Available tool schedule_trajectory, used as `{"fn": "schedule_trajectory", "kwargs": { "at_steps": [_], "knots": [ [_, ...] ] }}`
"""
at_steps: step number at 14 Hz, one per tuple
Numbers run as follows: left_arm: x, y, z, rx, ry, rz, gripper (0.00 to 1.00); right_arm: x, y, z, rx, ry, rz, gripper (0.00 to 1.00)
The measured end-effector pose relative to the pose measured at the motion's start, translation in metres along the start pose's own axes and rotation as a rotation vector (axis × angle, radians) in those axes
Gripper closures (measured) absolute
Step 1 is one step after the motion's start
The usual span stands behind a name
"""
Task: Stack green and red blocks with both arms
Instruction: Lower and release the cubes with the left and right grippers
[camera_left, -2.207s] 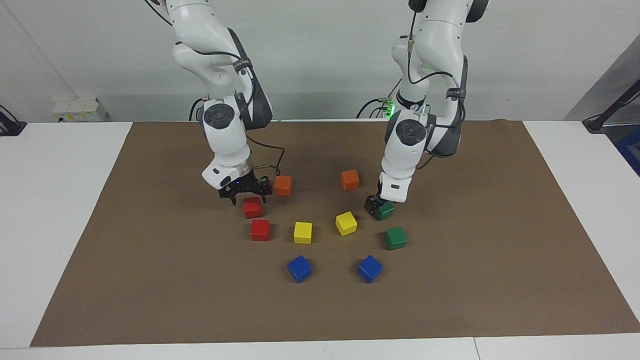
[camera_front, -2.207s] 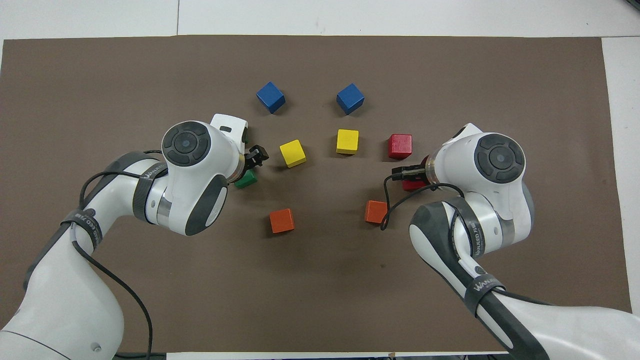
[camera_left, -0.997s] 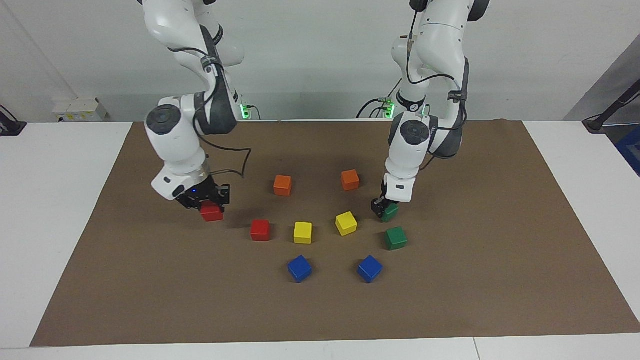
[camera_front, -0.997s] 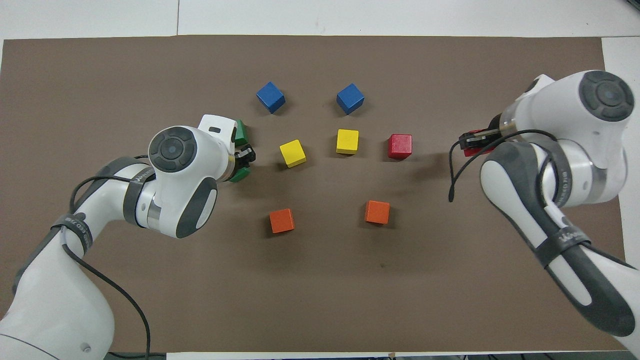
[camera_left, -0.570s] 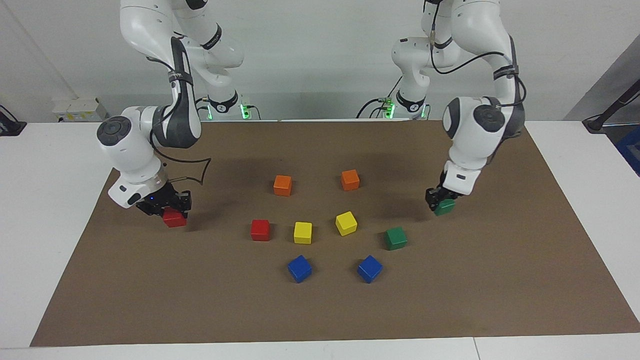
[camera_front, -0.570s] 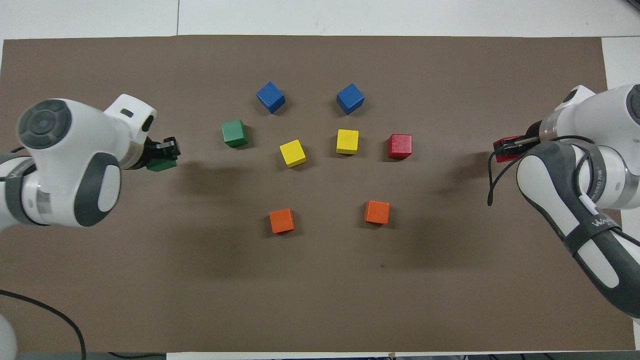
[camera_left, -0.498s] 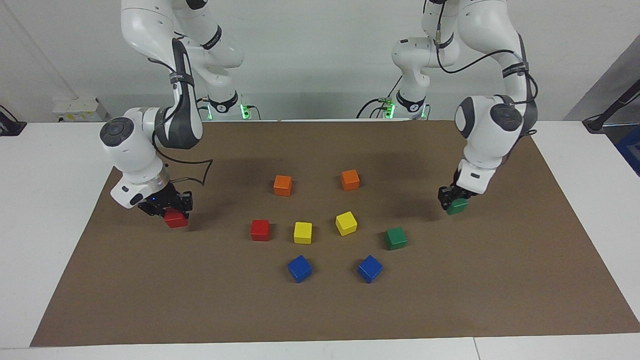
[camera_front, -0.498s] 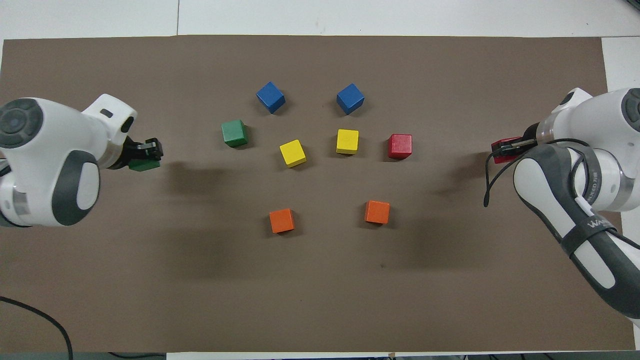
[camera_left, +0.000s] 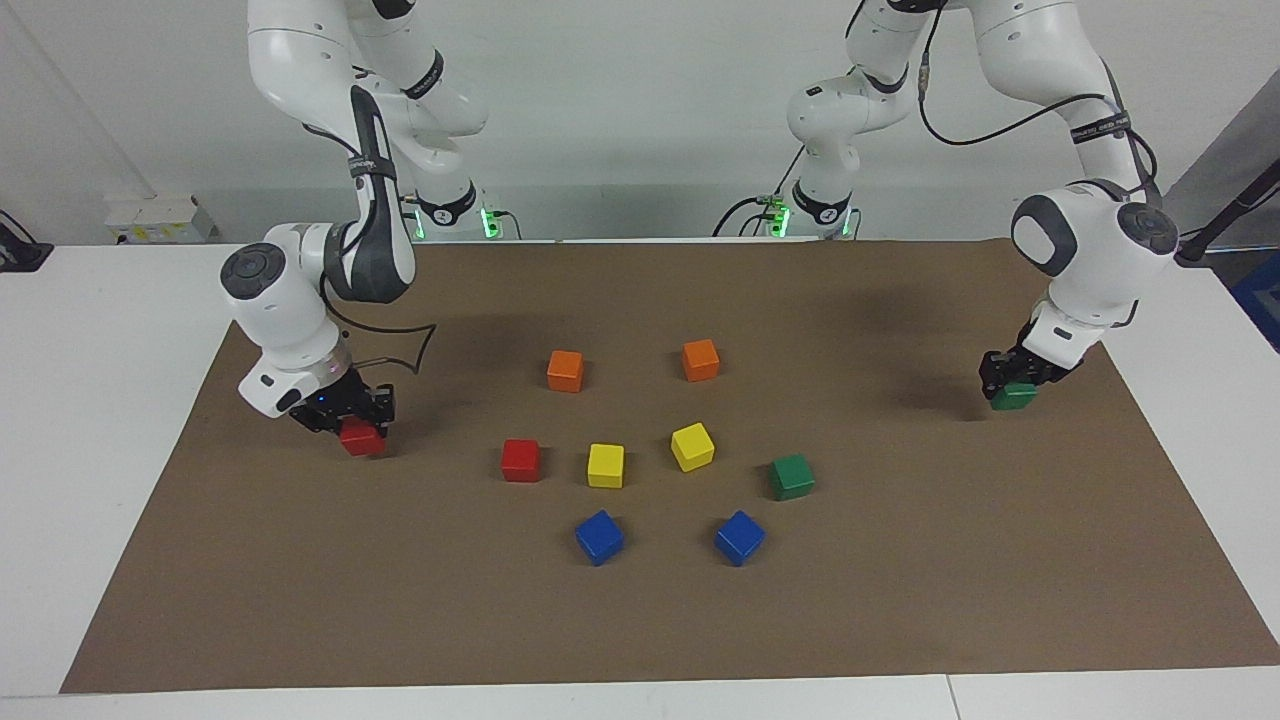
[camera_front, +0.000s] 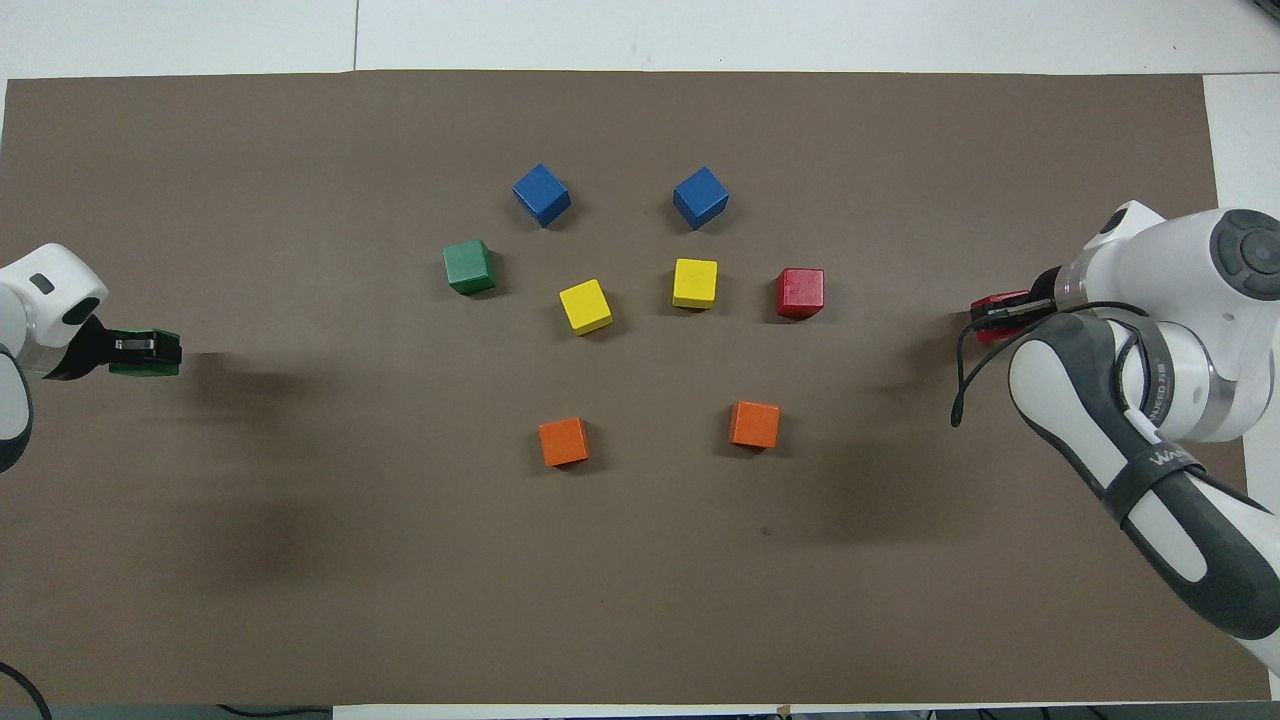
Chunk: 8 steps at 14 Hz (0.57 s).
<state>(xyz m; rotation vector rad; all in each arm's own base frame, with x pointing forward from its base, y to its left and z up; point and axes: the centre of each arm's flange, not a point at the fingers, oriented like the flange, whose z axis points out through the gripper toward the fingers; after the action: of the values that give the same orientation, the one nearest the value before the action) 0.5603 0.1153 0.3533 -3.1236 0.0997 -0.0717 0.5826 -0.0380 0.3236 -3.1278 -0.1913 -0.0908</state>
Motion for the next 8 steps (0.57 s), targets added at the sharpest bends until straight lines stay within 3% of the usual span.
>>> {"fn": "schedule_trajectory", "kwargs": {
  "at_steps": [8],
  "knots": [
    [-0.008,-0.008,0.041,-0.040,-0.005,-0.040,0.45,-0.005,0.001,0.015,0.000,0.005,0.003,0.45]
  ]
}}
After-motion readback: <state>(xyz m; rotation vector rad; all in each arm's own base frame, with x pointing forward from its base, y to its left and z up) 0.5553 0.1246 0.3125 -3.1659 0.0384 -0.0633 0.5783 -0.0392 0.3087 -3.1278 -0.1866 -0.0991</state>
